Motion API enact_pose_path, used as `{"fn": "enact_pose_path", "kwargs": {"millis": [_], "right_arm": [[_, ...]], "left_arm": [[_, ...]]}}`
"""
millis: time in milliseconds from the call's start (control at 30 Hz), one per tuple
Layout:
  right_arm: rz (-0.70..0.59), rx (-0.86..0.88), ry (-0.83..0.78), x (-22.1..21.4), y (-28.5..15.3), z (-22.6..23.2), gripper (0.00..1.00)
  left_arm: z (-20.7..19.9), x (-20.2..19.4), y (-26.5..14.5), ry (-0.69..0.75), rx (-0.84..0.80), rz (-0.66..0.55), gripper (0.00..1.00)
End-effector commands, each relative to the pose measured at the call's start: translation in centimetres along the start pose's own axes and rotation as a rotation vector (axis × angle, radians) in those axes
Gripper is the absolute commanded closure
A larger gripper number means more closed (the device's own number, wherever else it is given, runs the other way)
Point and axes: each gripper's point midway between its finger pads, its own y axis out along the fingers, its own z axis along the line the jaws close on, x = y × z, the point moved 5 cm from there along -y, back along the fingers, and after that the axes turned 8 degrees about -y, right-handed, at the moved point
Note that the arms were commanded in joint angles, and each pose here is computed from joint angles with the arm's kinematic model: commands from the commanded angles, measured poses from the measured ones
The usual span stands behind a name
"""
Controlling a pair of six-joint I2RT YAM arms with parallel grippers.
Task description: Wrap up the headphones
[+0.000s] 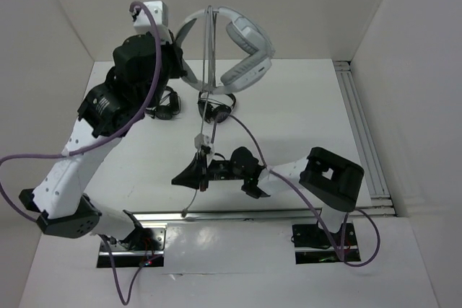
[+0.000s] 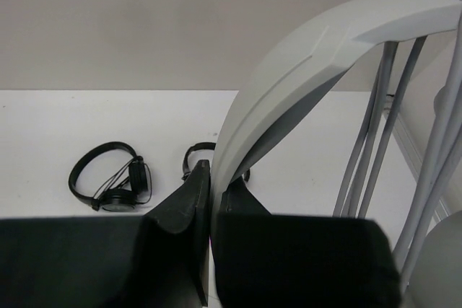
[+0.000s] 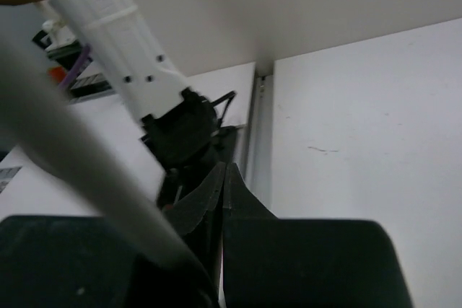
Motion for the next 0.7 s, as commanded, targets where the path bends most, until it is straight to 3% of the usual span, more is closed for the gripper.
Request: {"fn": "enact_pose_path", "kwargs": {"millis": [0, 200, 400, 433, 500, 533, 667], "right_arm": [[0.001, 0.076, -0.065, 0.3, 0.5, 4.0, 0.98], [0.091, 0.053, -0.141, -0.9, 0.4, 9.7, 1.00], [0.377, -0.180, -0.354, -1.0, -0.4, 11.4, 1.00], [0.493, -0.228, -0.398, -1.6, -1.6, 11.1, 1.00], [0.532, -0.365, -0.520, 1.1, -1.7, 11.1, 1.00], [0.623, -0.405, -0.575, 1.0, -2.9, 10.8, 1.00], [0.661, -0.543, -0.701, 6.7, -3.3, 10.9, 1.00]], "left_arm": [[0.3, 4.9, 1.4, -0.155, 0.018, -0.135, 1.00], [4.4, 3.0, 6.2, -0.143, 0.151, -0.096, 1.00], [8.2, -2.1, 8.3, -0.071, 0.304, 0.011, 1.00], [9.1, -4.4, 8.6, -0.024, 0.325, 0.062, 1.00], [10.2, -7.9, 8.4, 0.062, 0.316, 0.155, 1.00], [10.5, -9.3, 8.4, 0.096, 0.312, 0.205, 1.00], [13.4, -15.5, 7.6, 0.155, 0.376, 0.358, 1.00]]}}
